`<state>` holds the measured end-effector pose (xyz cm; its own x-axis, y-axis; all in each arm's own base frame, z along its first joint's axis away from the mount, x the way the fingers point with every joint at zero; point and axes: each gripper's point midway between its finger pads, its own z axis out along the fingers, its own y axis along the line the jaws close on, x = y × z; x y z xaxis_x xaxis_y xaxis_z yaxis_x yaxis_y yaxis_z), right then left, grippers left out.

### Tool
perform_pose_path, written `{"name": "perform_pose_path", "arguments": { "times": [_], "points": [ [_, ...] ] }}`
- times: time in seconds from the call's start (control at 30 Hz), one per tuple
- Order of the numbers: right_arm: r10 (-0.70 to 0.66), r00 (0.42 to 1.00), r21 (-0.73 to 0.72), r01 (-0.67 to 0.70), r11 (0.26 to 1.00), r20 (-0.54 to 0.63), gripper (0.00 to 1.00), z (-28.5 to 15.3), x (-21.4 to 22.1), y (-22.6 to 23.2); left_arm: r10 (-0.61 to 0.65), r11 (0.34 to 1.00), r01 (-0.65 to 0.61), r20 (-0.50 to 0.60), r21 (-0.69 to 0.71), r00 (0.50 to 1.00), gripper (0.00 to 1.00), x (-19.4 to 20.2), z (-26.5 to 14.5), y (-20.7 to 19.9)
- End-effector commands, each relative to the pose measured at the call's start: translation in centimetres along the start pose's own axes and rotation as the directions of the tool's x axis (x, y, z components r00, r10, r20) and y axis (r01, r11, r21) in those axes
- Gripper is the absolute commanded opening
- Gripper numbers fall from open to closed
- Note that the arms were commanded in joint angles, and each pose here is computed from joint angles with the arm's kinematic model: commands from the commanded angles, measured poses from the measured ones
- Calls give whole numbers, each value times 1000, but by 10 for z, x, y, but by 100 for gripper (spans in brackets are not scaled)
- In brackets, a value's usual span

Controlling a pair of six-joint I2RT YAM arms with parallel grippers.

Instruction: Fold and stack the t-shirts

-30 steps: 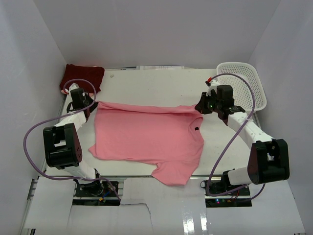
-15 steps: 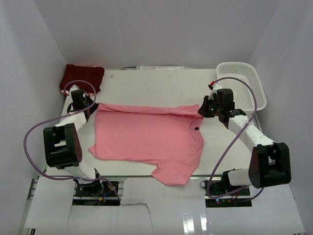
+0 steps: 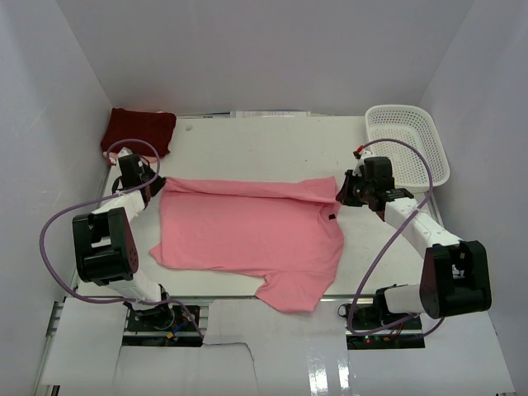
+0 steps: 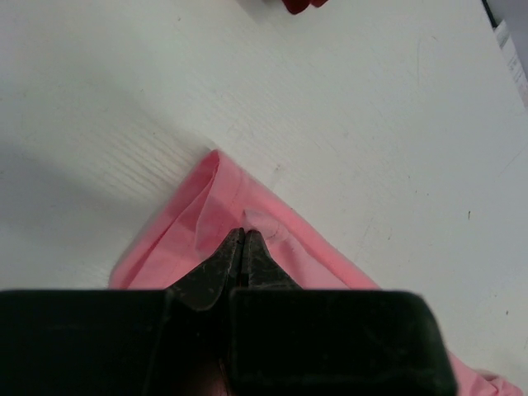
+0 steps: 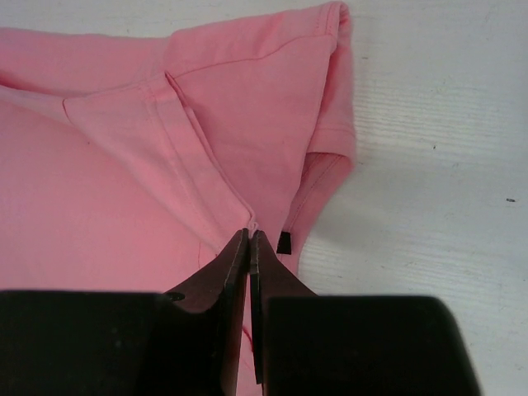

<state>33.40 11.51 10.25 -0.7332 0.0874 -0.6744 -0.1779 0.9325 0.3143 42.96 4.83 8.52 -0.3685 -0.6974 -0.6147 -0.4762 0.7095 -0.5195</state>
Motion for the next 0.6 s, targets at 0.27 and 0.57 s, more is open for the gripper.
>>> {"name": "perform_pose_path", "arguments": {
  "times": [0.27, 0.57],
  "points": [
    [48, 998, 59, -46, 997, -41, 8, 5, 14, -12, -59, 998, 58, -65, -23, 996, 0, 18, 2, 14],
    [76, 996, 80, -72, 994, -51, 8, 5, 19, -20, -102, 995, 101, -93, -23, 990, 0, 19, 6, 23]
  ]
}}
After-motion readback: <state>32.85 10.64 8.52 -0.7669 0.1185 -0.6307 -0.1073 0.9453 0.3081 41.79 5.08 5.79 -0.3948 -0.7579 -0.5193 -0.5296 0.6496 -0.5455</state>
